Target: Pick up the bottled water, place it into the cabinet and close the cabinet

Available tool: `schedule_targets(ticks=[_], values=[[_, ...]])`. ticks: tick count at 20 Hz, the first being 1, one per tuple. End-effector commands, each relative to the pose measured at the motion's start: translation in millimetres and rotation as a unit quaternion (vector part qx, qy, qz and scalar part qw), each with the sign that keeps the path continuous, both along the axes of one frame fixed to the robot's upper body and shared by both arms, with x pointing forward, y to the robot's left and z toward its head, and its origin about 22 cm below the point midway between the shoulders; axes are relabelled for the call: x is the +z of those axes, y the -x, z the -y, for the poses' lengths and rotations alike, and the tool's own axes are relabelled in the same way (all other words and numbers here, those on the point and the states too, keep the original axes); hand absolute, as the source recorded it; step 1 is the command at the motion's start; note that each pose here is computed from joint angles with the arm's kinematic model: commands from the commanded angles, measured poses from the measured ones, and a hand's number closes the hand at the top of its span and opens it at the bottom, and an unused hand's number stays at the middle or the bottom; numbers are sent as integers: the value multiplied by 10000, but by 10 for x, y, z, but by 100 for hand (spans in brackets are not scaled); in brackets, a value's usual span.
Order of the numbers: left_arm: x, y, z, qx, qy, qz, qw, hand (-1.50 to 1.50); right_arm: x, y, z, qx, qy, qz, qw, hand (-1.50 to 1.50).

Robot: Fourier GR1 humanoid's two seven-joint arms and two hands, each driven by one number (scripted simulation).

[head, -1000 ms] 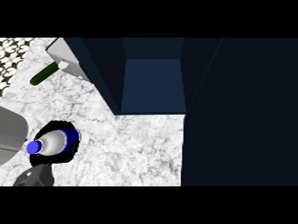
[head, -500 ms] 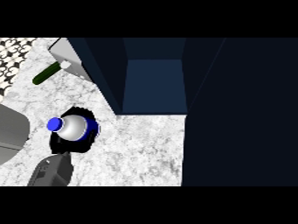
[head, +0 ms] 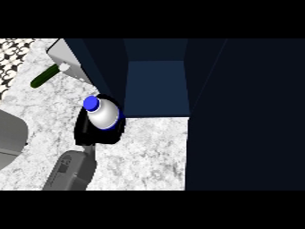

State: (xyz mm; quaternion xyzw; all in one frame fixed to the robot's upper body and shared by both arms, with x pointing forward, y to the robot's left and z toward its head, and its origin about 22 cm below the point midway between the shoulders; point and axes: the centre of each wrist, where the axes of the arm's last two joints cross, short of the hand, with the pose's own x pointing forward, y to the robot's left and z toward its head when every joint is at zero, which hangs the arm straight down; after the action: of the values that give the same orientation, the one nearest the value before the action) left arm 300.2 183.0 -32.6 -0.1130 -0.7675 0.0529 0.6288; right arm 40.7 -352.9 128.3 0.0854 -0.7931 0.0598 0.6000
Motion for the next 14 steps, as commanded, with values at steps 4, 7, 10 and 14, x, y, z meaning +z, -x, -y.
schedule_targets(ticks=[4,7,10,14], values=[[390,-138,521,174,-177,142,9996,150,343,15,-352,265,-190,451,9985,-150],[466,-147,723,313,-461,45,9984,150,234,-14,-200,248,-162,336,9990,-150],[544,-262,742,571,-739,-64,9956,150,290,-35,-228,325,-223,393,9985,-150],[541,-360,792,765,-1080,-174,9911,150,212,-77,-155,412,-299,318,9982,-150]])
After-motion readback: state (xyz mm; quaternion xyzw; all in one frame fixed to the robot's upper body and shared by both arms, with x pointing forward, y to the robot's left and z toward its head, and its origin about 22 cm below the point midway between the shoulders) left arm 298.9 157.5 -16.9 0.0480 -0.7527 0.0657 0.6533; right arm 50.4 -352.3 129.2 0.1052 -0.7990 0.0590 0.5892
